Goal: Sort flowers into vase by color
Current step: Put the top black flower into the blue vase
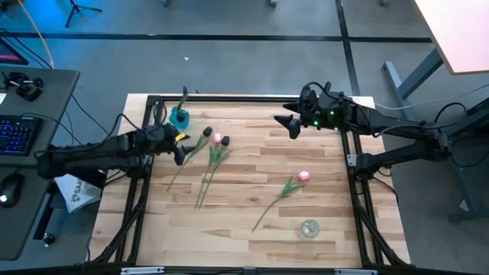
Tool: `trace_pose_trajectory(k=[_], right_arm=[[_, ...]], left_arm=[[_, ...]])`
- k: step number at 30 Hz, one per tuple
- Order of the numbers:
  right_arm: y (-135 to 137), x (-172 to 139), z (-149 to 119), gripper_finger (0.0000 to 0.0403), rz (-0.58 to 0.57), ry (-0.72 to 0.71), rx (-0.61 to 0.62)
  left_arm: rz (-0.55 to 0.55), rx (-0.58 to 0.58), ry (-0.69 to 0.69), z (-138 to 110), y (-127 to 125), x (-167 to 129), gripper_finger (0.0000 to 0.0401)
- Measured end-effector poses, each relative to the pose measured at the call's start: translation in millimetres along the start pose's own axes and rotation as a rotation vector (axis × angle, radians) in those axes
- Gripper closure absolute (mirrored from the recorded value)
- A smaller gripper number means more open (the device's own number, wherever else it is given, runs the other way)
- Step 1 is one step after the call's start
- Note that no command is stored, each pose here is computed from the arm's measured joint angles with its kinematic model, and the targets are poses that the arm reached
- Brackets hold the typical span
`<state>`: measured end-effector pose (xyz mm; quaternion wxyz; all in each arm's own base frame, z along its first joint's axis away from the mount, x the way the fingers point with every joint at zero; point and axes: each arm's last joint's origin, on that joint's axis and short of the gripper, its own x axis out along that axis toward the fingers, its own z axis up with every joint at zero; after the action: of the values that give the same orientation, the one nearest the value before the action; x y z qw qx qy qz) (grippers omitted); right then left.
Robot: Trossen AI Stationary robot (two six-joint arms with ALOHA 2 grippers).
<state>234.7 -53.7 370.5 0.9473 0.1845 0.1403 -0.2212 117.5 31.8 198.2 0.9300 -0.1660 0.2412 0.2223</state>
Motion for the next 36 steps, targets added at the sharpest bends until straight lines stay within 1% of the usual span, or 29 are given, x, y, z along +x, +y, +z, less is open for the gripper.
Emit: trace_pose_trajectory(k=[3, 6, 9, 12, 14, 15, 20, 23, 25, 27, 29, 31, 34, 36], right_arm=[[0, -1, 1, 0.0082, 0.003, -0.005, -0.017], [0, -1, 1, 0.0082, 0.006, -0.004, -0.023], [0, -1, 0, 0.0082, 0.008, 0.001, -0.024], [0, -1, 0, 0.0082, 0.004, 0.003, -0.038], [0, -1, 0, 0.0082, 0.002, 0.002, -0.049], [0, -1, 0, 0.0082, 0.001, 0.003, -0.051], [-1, -1, -3, 0.0082, -0.011, 0.031, -0.063], [-2, -1, -3, 0.0082, -0.027, 0.034, -0.082], [-2, -1, -3, 0.0082, -0.03, 0.032, -0.091], [-4, -1, -3, 0.0082, -0.036, 0.03, -0.11], [-5, -1, -2, 0.0082, -0.041, 0.03, -0.129], [-7, -1, -1, 0.0082, -0.049, 0.028, -0.138], [-10, 0, 0, 0.0082, -0.062, 0.026, -0.134], [-11, 0, 0, 0.0082, -0.067, 0.03, -0.134]], left_arm=[[-0.107, 0.004, 0.033, -4, -11, -2, 0.0111], [-0.211, -0.055, 0.075, -8, -22, -5, 0.0111], [-0.32, -0.072, 0.121, -13, -36, -9, 0.0111], [-0.371, -0.071, 0.171, -21, -49, -12, 0.0111], [-0.363, -0.072, 0.202, -29, -57, -14, 0.0111], [-0.341, -0.073, 0.216, -33, -60, -14, 0.0111], [-0.172, -0.104, 0.25, -56, -76, -8, 0.0111], [-0.091, -0.179, 0.31, -62, -79, 0, 0.0111], [-0.058, -0.236, 0.373, -58, -79, 4, 0.0111], [-0.047, -0.281, 0.456, -52, -78, 8, 0.0111], [-0.041, -0.314, 0.51, -44, -78, 11, 0.0111], [-0.074, -0.329, 0.515, -32, -79, 14, 0.0111], [-0.124, -0.346, 0.476, -13, -84, 14, 0.0111], [-0.159, -0.317, 0.435, -5, -87, 15, 0.0111]])
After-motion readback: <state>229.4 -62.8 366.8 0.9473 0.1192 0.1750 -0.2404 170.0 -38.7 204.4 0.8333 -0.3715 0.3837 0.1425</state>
